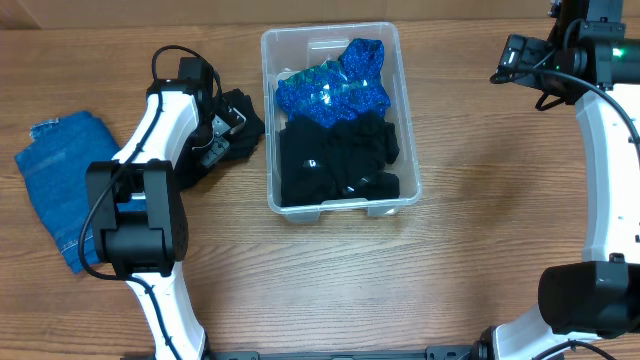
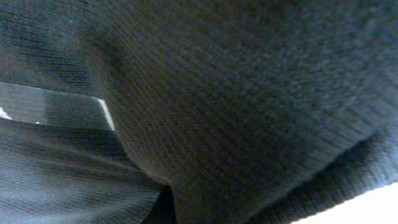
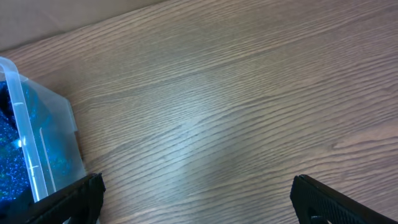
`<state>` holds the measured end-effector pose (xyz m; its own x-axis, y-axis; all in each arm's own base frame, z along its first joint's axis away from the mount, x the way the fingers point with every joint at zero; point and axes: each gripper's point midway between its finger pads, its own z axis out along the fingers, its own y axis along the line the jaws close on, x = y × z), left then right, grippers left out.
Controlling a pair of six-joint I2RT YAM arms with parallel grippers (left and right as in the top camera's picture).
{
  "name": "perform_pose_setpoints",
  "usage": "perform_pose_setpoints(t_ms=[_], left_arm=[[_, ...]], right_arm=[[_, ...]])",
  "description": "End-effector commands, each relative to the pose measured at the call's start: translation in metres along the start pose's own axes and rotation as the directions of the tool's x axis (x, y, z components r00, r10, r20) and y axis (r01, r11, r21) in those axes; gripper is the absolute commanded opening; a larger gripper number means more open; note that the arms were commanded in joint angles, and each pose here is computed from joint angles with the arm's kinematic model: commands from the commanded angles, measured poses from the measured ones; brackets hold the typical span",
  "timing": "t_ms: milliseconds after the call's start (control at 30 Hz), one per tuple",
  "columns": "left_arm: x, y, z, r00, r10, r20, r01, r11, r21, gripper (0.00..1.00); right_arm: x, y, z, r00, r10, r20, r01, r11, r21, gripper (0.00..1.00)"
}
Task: Pack container
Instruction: 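Lift the banded black garment and carry it into the bin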
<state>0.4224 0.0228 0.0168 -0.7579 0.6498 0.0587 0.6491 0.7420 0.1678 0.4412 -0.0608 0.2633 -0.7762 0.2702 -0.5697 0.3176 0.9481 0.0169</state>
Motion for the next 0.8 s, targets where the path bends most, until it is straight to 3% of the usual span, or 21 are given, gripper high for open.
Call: perform_pose_setpoints(t_ms=[0, 233, 367, 567, 667, 767], left_arm=[[0.025, -0.010, 0.030, 0.986, 0.016, -0.166, -0.016, 1.000, -0.003, 0.04], [0.006, 0.035, -0.034, 0.976, -0.132, -0.175, 0.091, 0.970, -0.225, 0.04], [0.004, 0.056, -0.085, 0.949, -0.295, -0.112, 0.252, 0.922, -0.294, 0.04], [-0.003, 0.068, -0.169, 0.896, -0.441, 0.055, 0.435, 0.845, -0.311, 0.04], [-0.016, 0.069, -0.218, 0.820, -0.524, 0.231, 0.571, 0.770, -0.283, 0.04], [-0.035, 0.055, -0.254, 0.790, -0.501, 0.352, 0.581, 0.795, -0.172, 0.04]], right_arm=[[-0.002, -0.001, -0.003, 1.000, 0.007, 0.012, -0.007, 1.000, 0.002, 1.00], [-0.002, -0.001, -0.003, 1.000, 0.007, 0.012, -0.007, 1.000, 0.002, 1.00], [-0.002, -0.001, -0.003, 1.000, 0.007, 0.012, -0.007, 1.000, 0.002, 1.00], [-0.002, -0.001, -0.003, 1.000, 0.007, 0.012, -0.007, 1.000, 0.002, 1.00], [-0.002, -0.001, -0.003, 1.000, 0.007, 0.012, -0.007, 1.000, 0.002, 1.00], [-0.003, -0.001, -0.003, 1.000, 0.007, 0.012, -0.007, 1.000, 0.002, 1.00]])
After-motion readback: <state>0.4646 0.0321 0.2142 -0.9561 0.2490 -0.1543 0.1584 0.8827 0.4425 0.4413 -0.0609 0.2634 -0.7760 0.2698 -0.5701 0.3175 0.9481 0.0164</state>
